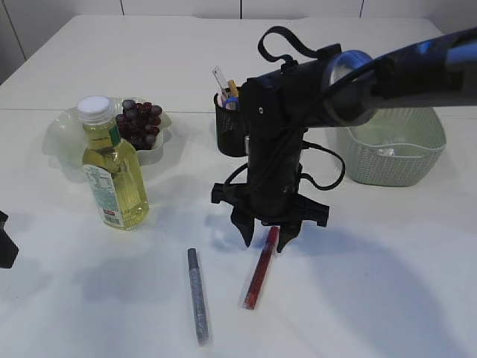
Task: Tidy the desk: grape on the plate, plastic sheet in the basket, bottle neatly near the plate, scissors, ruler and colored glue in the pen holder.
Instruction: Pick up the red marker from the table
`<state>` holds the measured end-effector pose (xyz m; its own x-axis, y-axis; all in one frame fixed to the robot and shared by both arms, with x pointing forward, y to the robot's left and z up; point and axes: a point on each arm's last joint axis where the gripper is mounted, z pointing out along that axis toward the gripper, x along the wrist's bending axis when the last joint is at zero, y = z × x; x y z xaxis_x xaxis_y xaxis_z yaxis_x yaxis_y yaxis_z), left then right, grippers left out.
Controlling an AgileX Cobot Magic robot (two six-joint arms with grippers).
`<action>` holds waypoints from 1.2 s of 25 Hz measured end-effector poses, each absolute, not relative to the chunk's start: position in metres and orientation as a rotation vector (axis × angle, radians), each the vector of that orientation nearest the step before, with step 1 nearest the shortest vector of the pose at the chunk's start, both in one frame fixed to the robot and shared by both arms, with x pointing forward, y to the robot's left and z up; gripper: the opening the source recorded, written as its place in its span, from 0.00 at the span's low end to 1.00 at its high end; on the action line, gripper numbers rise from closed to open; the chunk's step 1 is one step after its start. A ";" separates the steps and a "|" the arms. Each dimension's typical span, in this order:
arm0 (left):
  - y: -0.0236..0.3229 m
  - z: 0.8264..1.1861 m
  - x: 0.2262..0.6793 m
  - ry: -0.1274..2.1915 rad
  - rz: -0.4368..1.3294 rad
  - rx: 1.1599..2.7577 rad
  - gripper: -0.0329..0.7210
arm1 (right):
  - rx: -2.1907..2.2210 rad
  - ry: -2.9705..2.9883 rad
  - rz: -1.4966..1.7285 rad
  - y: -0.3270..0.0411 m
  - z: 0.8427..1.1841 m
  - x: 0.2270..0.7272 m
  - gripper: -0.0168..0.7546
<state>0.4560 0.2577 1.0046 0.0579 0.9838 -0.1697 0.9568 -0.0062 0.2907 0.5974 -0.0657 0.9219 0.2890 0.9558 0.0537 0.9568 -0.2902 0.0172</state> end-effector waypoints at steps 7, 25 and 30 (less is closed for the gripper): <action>0.257 1.005 0.456 1.952 0.113 2.013 0.59 | -2.532 -1.820 -0.043 -0.065 0.909 0.598 0.53; 0.256 1.005 0.457 1.952 0.105 1.991 0.59 | -2.582 -1.769 -0.062 -0.065 0.904 0.601 0.53; 0.256 1.005 0.457 1.951 0.107 1.990 0.59 | -2.584 -1.767 -0.057 -0.065 0.902 0.601 0.53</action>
